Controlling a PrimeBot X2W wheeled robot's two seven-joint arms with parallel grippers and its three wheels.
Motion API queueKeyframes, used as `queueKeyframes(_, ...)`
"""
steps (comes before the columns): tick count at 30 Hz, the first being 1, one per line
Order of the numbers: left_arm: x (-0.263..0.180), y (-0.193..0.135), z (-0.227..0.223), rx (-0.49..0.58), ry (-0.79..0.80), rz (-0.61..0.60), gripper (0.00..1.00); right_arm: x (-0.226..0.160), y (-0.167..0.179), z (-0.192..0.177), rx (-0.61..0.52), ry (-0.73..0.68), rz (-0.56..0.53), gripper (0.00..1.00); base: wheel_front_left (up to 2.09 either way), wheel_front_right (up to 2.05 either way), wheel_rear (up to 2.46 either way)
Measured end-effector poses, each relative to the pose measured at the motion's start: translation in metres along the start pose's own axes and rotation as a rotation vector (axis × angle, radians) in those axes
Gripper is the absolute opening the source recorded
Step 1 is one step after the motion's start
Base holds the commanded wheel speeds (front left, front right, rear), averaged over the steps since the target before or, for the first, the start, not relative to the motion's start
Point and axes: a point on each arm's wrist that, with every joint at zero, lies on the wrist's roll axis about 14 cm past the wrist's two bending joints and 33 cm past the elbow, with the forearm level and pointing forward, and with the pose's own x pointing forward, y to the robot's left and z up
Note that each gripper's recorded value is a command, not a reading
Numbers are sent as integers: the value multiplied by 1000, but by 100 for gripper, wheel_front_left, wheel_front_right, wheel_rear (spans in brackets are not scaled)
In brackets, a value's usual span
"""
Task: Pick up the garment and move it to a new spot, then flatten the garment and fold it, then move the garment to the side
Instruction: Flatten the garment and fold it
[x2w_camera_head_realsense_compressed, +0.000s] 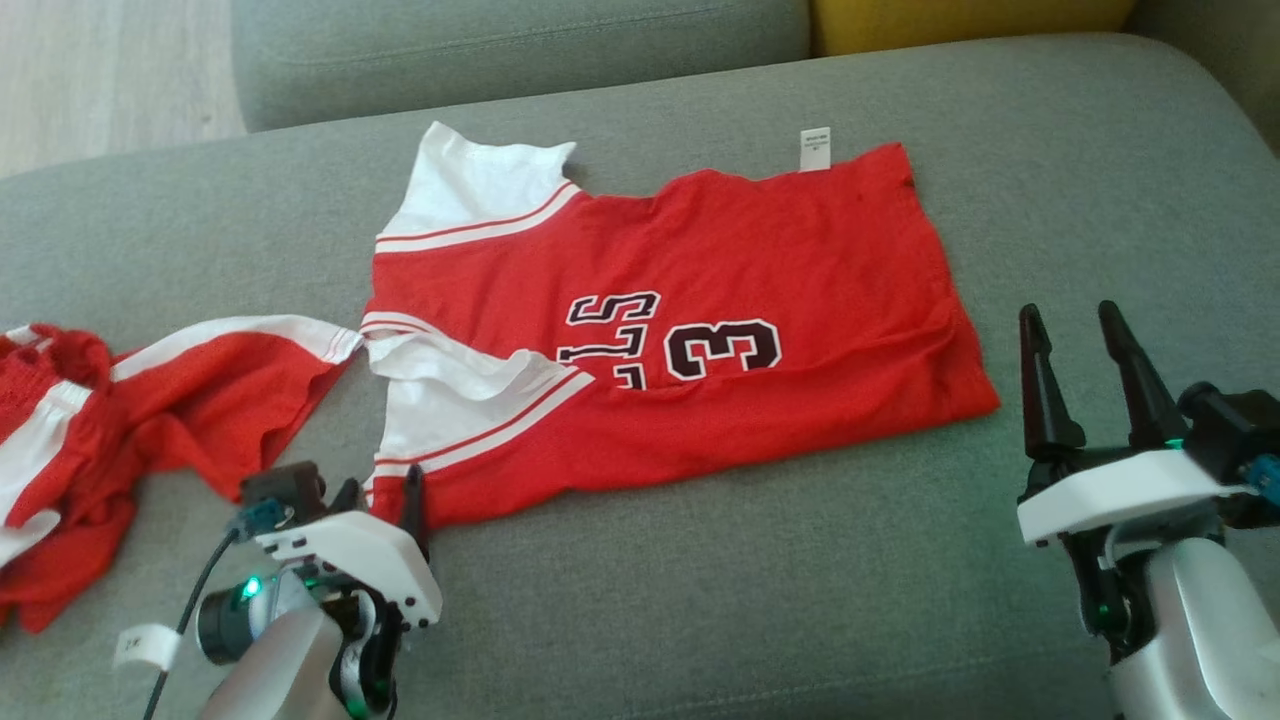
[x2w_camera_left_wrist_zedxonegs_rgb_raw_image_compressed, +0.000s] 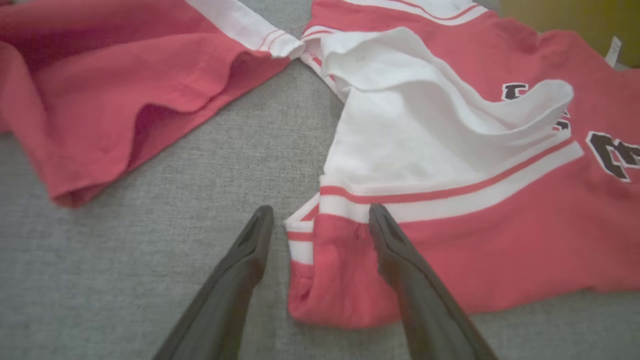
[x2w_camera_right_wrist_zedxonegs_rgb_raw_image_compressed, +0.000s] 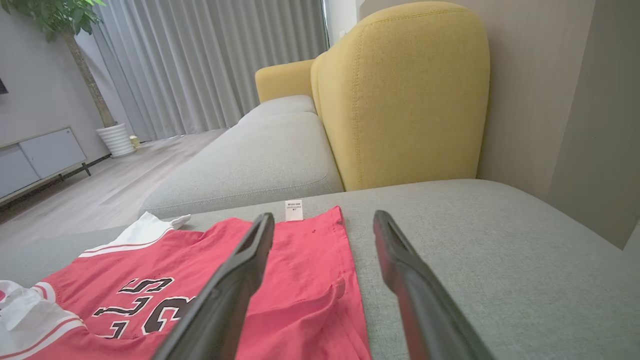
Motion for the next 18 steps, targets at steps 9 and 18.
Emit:
queueKeyframes(9, 8, -14, -9, 37, 107, -94, 0, -1, -8, 0, -5, -1, -30, 100, 0, 0, 0)
queueKeyframes(18, 8, -9, 10, 19, -9, -70, 0, 1, -8, -31, 29, 131, -56, 100, 0, 0, 0)
